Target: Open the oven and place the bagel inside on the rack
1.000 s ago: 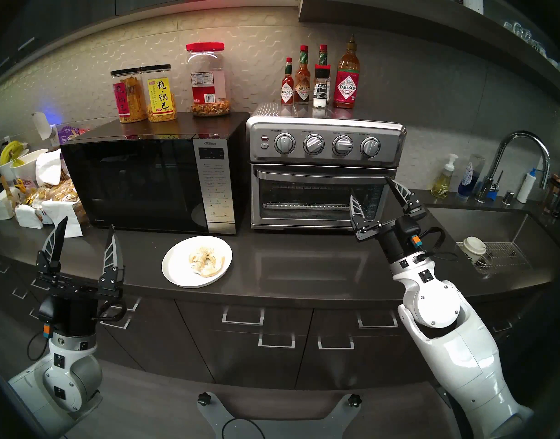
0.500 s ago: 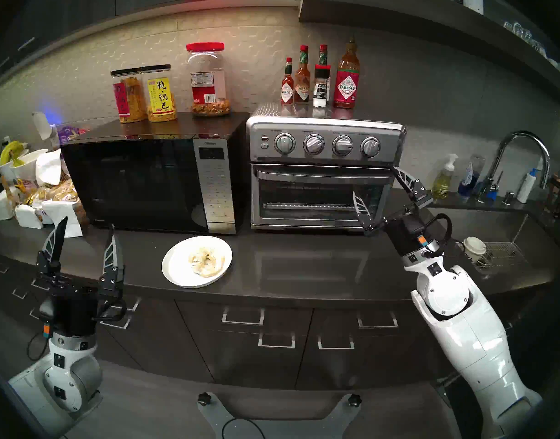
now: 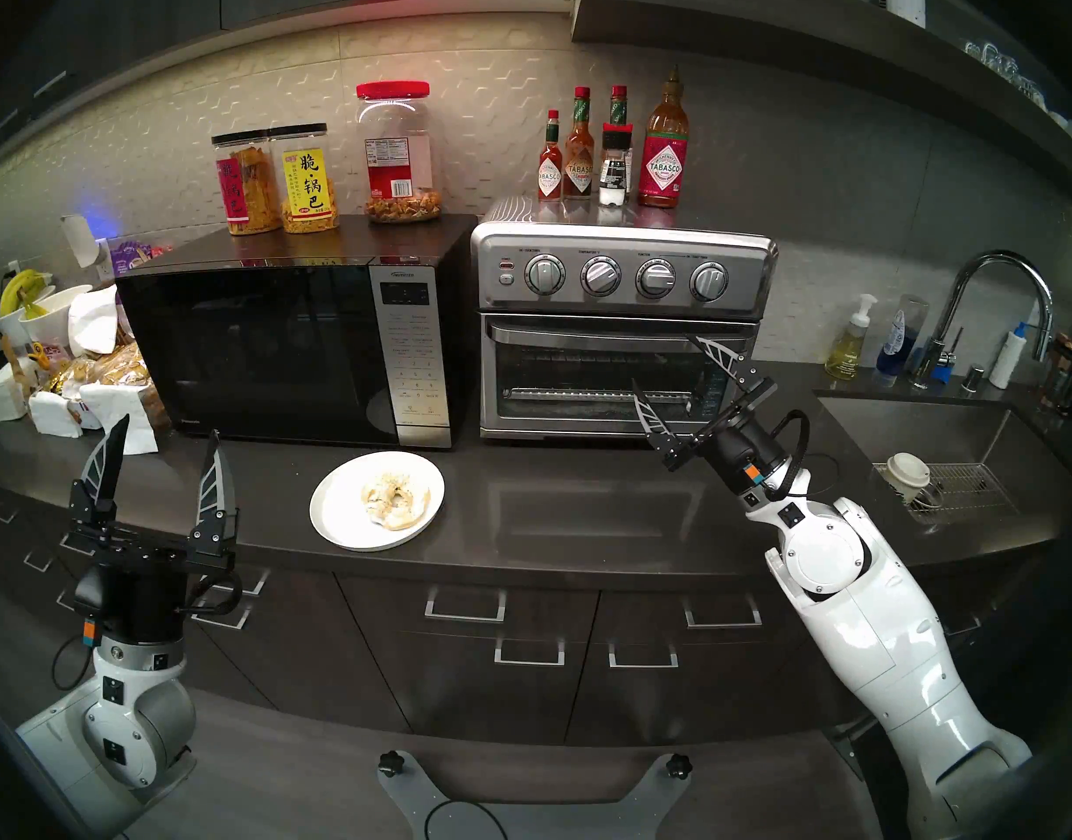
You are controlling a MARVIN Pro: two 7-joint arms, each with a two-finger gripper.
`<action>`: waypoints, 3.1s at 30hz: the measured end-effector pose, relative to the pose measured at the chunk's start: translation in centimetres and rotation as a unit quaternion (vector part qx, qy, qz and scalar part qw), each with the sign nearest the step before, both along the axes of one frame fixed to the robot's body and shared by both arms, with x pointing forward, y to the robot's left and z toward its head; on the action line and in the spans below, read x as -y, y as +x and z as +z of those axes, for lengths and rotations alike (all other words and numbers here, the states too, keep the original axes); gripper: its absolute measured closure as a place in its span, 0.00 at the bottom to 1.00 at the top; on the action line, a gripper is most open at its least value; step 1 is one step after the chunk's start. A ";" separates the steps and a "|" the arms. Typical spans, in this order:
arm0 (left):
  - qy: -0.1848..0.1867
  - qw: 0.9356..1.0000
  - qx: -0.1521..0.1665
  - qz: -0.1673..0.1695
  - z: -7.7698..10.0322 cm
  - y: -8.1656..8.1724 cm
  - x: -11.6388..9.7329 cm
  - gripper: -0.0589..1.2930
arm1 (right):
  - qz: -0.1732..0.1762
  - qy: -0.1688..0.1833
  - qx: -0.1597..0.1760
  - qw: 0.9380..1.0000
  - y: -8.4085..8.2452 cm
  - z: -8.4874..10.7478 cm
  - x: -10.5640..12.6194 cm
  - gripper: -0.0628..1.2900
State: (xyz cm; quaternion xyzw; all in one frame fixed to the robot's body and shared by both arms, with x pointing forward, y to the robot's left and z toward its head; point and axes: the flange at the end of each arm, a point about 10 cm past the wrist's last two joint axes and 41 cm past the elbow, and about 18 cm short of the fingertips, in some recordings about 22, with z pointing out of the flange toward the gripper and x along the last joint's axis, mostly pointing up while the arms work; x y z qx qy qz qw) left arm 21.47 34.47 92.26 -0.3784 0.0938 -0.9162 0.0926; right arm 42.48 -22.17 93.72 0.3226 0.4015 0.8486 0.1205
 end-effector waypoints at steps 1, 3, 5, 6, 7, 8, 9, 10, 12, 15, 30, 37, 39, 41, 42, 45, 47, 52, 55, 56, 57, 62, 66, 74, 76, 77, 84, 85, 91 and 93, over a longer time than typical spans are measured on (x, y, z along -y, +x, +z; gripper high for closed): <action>0.000 1.000 0.000 0.000 0.0 0.0 0.0 0.03 | -0.001 0.000 0.002 1.000 0.1 0.1 -0.1 0.04; 0.000 1.000 0.000 0.000 0.0 0.0 0.0 0.03 | -0.002 -0.004 0.010 1.000 0.5 0.4 -0.3 0.04; 0.000 1.000 0.000 0.000 0.0 0.0 0.0 0.03 | -0.003 -0.009 0.018 1.000 0.7 0.7 -0.5 0.04; 0.000 1.000 0.000 0.000 0.0 0.0 0.0 0.03 | -0.004 -0.011 0.020 1.000 0.8 0.7 -0.6 0.04; 0.000 1.000 0.000 0.000 0.0 0.0 0.0 0.03 | -0.005 -0.014 0.024 1.000 1.1 0.9 -0.6 0.04; 0.000 1.000 0.000 0.000 0.0 0.0 0.0 0.03 | -0.005 -0.016 0.026 1.000 1.2 1.0 -0.6 0.04; 0.000 1.000 0.000 0.000 0.0 0.0 0.0 0.03 | -0.007 -0.020 0.028 0.999 1.4 1.1 -0.6 0.04; 0.000 1.000 0.000 0.000 0.0 0.0 0.0 0.03 | -0.008 -0.023 0.029 0.999 1.6 1.2 -0.5 0.04; 0.000 1.000 0.000 0.000 0.0 0.0 0.0 0.03 | -0.011 -0.030 0.030 0.999 2.1 1.3 -0.4 0.04; 0.000 1.000 0.000 0.000 0.0 0.0 0.0 0.03 | -0.014 -0.046 0.027 0.998 2.8 1.3 -0.1 0.04; 0.000 1.000 0.000 0.000 0.0 0.0 0.0 0.03 | -0.012 -0.161 0.026 0.987 5.6 3.9 2.2 0.04; 0.000 1.000 0.000 0.000 0.0 0.0 0.0 0.03 | 0.004 -0.240 0.023 0.971 6.1 6.1 3.6 0.04; 0.000 1.000 0.000 0.000 0.0 0.0 0.0 0.03 | 0.009 -0.258 0.022 0.966 6.2 6.7 4.0 0.04; 0.000 1.000 0.000 0.000 0.0 0.0 0.0 0.03 | 0.016 -0.277 0.019 0.960 6.2 7.3 4.5 0.04; 0.000 1.000 0.000 0.000 0.0 0.0 0.0 0.03 | 0.019 -0.283 0.018 0.959 6.2 7.5 4.6 0.04; 0.000 1.000 0.000 0.000 0.0 0.0 0.0 0.03 | 0.033 -0.298 0.012 0.954 6.0 8.2 5.2 0.04; 0.000 1.000 0.000 0.000 0.0 0.0 0.0 0.03 | 0.040 -0.304 0.008 0.952 5.9 8.4 5.3 0.04; 0.000 1.000 0.000 0.000 0.0 0.0 0.0 0.03 | 0.055 -0.290 0.012 0.956 5.4 9.1 5.6 0.04; 0.000 1.000 0.000 0.000 0.0 0.0 0.0 0.03 | 0.061 -0.276 0.011 0.959 5.1 9.0 5.7 0.04; 0.000 1.000 0.000 0.000 0.0 0.0 0.0 0.03 | 0.062 -0.274 0.010 0.960 5.0 9.0 5.7 0.04; 0.000 1.000 0.000 0.000 0.0 0.0 0.0 0.03 | 0.064 -0.272 0.009 0.960 5.0 8.9 5.7 0.04; 0.000 1.000 0.000 0.000 0.0 0.0 0.0 0.03 | 0.067 -0.266 0.007 0.961 4.8 8.8 5.7 0.04; 0.000 1.000 0.000 0.000 0.0 0.0 0.0 0.03 | 0.068 -0.264 0.008 0.962 4.8 8.9 5.7 0.04; 0.000 1.000 0.000 0.000 0.0 0.0 0.0 0.03 | 0.081 -0.283 0.017 0.956 3.6 9.0 5.2 0.04; 0.000 1.000 0.000 0.000 0.0 0.0 0.0 0.03 | 0.089 -0.294 0.020 0.951 2.9 8.8 4.9 0.04; 0.000 1.000 0.000 0.000 0.0 0.0 0.0 0.03 | 0.093 -0.300 0.020 0.949 2.5 8.5 4.7 0.04; 0.000 1.000 0.000 0.000 0.0 0.0 0.0 0.03 | 0.097 -0.342 0.002 0.935 0.9 5.4 4.4 0.04; 0.000 1.000 0.000 0.000 0.0 0.0 0.0 0.03 | 0.093 -0.345 0.000 0.934 0.9 5.2 4.5 0.04; 0.000 1.000 0.000 0.000 0.0 0.0 0.0 0.03 | 0.070 -0.335 0.001 0.940 1.0 4.5 4.5 0.04; 0.000 1.000 0.000 0.000 0.0 0.0 0.0 0.03 | 0.063 -0.324 0.007 0.944 1.1 4.8 4.5 0.04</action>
